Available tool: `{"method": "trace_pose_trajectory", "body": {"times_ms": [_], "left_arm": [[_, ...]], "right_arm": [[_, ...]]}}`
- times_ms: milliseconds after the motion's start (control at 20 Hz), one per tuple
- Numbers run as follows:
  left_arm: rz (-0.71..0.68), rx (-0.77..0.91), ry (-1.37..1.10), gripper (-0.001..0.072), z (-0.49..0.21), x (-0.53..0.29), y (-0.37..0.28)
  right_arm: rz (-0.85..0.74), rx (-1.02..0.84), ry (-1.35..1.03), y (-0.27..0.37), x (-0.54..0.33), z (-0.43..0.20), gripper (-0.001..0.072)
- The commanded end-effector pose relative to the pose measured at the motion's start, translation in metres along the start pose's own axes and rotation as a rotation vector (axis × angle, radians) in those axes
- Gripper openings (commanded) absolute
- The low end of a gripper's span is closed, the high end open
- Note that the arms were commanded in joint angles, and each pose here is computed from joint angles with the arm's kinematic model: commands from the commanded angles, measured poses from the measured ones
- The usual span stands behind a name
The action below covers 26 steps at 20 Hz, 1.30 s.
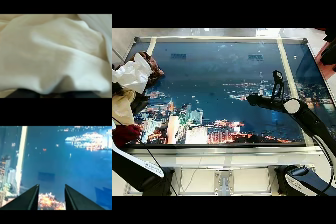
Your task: Fold the shirts.
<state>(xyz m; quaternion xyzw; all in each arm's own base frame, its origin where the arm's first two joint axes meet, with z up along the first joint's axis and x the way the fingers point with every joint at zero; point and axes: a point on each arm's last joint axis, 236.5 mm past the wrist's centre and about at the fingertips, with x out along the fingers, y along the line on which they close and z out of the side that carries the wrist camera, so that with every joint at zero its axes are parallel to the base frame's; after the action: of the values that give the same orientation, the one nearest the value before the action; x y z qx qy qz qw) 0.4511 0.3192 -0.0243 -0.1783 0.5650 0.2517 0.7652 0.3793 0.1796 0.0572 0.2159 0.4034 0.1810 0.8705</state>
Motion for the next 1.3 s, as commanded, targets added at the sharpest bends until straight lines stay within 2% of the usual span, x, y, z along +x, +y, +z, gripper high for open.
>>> {"method": "trace_pose_trajectory", "body": {"times_ms": [0,100,200,300,450,600,850,900,1000,1150,1250], "left_arm": [[-0.128,0.008,0.004,0.0011,0.0,0.002,-0.028],[-0.224,0.007,0.013,0.001,-0.002,-0.015,-0.05],[-0.383,0.026,-0.03,0.001,0.004,-0.05,-0.087],[-0.599,0.05,-0.107,0.001,0.012,-0.11,-0.137],[-0.909,0.21,-0.204,0.001,-0.007,-0.222,-0.22],[-1.116,0.419,-0.169,0.001,-0.076,-0.317,-0.297],[-1.28,0.828,-0.134,0.001,-0.215,-0.406,-0.398],[-1.274,0.889,-0.123,0.001,-0.236,-0.407,-0.412],[-1.157,0.996,-0.105,0.0011,-0.271,-0.383,-0.433],[-0.838,1.116,-0.049,0.0011,-0.304,-0.305,-0.441],[-0.691,1.14,0.035,0.0012,-0.324,-0.254,-0.442]], "right_arm": [[0.011,0.031,-0.07,0.003,-0.001,0.017,0.0386],[0.009,0.027,-0.132,0.003,-0.003,0.033,0.0387],[0.006,0.008,-0.207,0.005,-0.012,0.057,0.0386],[-0.003,-0.035,-0.26,0.008,-0.025,0.083,0.0387],[-0.054,-0.128,-0.358,0.007,-0.062,0.131,0.0387],[-0.14,-0.211,-0.494,-0.001,-0.122,0.178,0.0387],[-0.311,-0.247,-0.644,-0.033,-0.216,0.207,0.0386],[-0.338,-0.237,-0.637,-0.042,-0.225,0.204,0.0387],[-0.378,-0.207,-0.565,-0.06,-0.223,0.191,0.0387],[-0.437,-0.2,-0.43,-0.087,-0.204,0.161,0.0387],[-0.442,-0.174,-0.367,-0.103,-0.184,0.139,0.0387]]}}
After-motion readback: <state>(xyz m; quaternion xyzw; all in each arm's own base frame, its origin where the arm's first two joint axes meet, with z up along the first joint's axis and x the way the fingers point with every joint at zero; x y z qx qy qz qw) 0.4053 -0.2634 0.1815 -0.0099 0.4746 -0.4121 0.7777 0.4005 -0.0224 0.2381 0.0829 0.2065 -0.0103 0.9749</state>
